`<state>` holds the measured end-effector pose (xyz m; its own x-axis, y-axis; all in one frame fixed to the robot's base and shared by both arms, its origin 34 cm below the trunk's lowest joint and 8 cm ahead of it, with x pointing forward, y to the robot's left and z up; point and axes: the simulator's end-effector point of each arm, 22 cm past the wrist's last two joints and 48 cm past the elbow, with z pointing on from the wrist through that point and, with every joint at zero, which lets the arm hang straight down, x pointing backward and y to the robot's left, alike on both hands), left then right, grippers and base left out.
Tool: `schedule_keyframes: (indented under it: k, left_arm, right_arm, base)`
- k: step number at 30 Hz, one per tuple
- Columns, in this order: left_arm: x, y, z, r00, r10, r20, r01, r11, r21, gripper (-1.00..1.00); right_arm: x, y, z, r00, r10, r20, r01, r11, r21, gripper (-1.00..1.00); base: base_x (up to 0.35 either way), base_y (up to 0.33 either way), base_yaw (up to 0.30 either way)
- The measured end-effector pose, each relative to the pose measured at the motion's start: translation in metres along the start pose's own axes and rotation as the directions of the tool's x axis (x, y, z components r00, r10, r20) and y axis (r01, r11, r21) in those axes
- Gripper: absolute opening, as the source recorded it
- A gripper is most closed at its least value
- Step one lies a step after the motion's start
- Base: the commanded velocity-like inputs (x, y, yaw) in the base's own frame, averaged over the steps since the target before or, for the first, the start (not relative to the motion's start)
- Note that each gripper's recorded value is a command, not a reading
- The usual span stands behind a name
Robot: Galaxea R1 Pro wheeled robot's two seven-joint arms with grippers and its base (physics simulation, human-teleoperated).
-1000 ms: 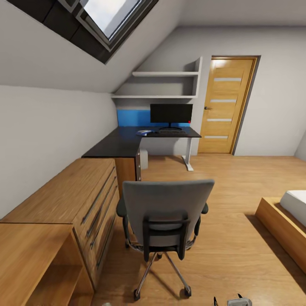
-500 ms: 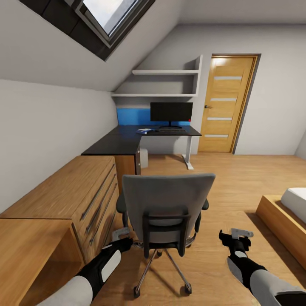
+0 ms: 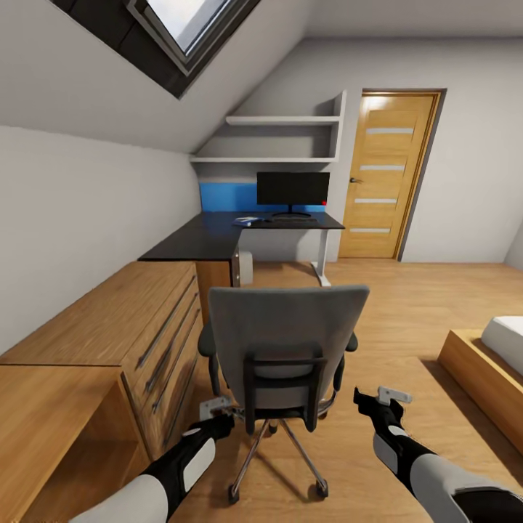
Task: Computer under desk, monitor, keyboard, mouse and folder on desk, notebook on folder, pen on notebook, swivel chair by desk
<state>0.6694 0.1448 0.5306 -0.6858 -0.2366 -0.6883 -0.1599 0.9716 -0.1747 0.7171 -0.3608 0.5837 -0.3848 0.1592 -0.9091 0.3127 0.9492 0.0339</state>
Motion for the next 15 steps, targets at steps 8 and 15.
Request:
schedule_keyframes:
  k: [8,15]
  left_arm:
    - [0.023,0.008,0.011,1.000,0.015,-0.007,-0.015,1.000,-0.012,1.00]
    - [0.038,0.010,0.019,1.000,0.017,-0.012,-0.017,1.000,-0.013,1.00]
  right_arm:
    - [0.032,0.039,-0.005,1.000,-0.005,-0.019,0.004,0.999,-0.054,1.00]
    - [0.047,0.042,-0.002,1.000,-0.017,-0.017,0.016,0.998,-0.064,1.00]
  base:
    - [0.000,0.000,0.000]
    - [0.000,0.000,0.000]
